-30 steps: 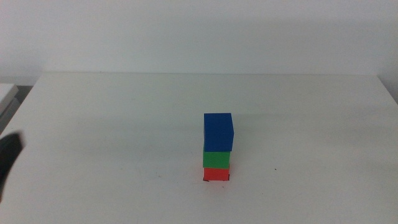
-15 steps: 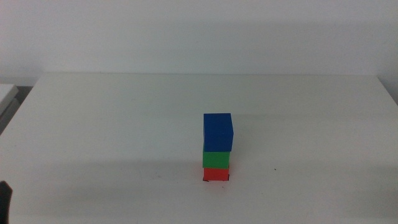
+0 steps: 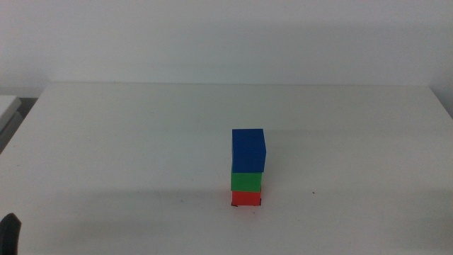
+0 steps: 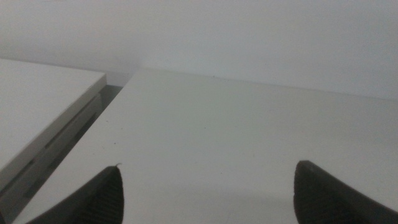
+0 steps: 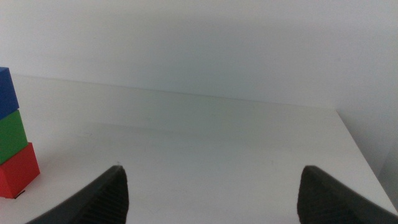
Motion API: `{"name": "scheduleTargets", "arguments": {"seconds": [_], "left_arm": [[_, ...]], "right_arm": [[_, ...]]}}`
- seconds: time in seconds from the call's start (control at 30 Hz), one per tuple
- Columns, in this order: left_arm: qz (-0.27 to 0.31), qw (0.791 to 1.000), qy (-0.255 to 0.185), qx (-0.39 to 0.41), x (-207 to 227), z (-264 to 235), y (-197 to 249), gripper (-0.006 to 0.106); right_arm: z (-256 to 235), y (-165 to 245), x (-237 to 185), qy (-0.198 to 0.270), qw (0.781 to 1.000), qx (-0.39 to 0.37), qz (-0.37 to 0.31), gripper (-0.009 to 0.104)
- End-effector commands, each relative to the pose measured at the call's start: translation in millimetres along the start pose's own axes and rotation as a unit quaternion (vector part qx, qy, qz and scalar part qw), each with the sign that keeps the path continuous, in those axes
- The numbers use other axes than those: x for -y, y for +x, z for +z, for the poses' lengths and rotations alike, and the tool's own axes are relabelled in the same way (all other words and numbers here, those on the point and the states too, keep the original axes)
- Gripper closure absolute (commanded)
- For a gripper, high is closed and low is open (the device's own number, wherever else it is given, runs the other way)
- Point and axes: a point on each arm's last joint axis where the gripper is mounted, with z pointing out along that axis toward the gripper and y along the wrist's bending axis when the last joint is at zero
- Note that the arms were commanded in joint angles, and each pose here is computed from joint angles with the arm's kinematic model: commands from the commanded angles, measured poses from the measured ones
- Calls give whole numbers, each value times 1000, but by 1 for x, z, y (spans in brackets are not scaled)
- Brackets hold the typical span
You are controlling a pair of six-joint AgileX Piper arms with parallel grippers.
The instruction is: Stack red cubes first, then green, then blue cubes in a specific spot.
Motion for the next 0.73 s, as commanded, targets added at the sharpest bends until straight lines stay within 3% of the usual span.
{"name": "scheduleTargets", "arguments": {"seconds": [0.0,0.7], "left_arm": [[7,1000,-2,7,0,0,-1,7],[12,1000,9,19,1,0,-3,7]], "right_arm": [[0,0,1,5,1000,3,-10,2],[0,0,0,4,1000,3,-6,2]]}}
